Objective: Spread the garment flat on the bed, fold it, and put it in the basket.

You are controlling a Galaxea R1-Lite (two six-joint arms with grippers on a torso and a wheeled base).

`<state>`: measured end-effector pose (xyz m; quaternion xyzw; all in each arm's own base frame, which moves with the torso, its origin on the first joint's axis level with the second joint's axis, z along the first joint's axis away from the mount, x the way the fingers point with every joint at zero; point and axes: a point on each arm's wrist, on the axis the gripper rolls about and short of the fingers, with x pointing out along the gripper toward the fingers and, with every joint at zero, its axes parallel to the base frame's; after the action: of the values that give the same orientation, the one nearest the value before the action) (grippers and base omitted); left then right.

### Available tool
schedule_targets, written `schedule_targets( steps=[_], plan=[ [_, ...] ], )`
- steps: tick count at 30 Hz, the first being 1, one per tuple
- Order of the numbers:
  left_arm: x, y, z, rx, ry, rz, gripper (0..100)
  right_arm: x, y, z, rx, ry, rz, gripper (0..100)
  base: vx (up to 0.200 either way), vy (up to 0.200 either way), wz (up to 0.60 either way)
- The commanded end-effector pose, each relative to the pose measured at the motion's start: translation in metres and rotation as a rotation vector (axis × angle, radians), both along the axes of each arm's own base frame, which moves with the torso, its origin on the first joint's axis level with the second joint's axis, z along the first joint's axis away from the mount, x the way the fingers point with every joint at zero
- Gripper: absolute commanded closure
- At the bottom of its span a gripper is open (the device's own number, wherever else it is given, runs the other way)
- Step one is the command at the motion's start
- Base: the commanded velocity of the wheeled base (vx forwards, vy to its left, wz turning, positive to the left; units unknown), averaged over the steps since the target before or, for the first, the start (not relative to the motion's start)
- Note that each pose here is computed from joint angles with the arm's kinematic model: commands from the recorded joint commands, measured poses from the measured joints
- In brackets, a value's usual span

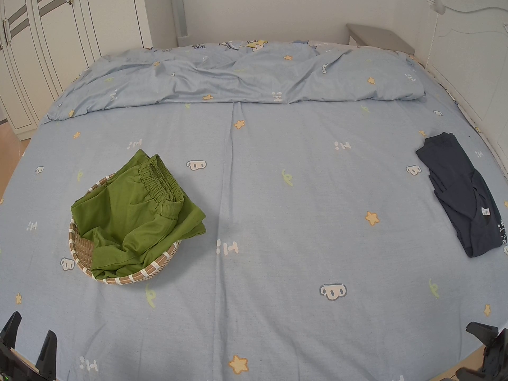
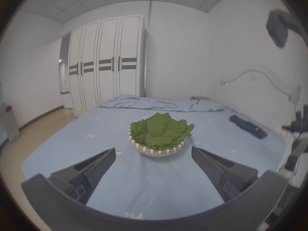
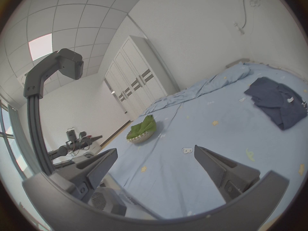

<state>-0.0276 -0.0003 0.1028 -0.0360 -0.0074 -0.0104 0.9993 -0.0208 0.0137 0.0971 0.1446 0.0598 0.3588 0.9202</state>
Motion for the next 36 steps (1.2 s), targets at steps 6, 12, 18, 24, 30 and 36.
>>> schedule_targets(
  steps=[6, 12, 18, 24, 30, 36],
  plan=[
    [0.005, 0.001, -0.028, 0.057, 0.017, 0.042, 0, -0.002, -0.009, -0.013, -0.095, -0.142, -0.567, 0, 0.000, 0.000, 0.00],
    [0.005, 0.001, -0.027, 0.058, 0.015, 0.036, 0, -0.002, -0.014, -0.022, -0.328, -0.116, -0.771, 0, 0.000, 0.000, 0.00],
    [0.005, 0.001, -0.027, 0.058, 0.015, 0.034, 0, 0.000, -0.014, -0.022, -0.327, -0.070, -0.752, 0, 0.000, 0.000, 0.00],
    [0.005, 0.001, -0.027, 0.060, 0.015, 0.034, 0, -0.001, -0.014, -0.022, -0.315, -0.102, -0.737, 0, 0.000, 0.000, 0.00],
    [0.005, 0.001, -0.027, 0.060, 0.015, 0.034, 0, -0.001, -0.014, -0.021, -0.297, -0.120, -0.742, 0, 0.000, 0.000, 0.00],
    [0.005, 0.001, -0.027, 0.060, 0.015, 0.034, 0, -0.001, -0.014, -0.020, -0.297, -0.124, -0.744, 0, 0.000, 0.000, 0.00]
  ],
)
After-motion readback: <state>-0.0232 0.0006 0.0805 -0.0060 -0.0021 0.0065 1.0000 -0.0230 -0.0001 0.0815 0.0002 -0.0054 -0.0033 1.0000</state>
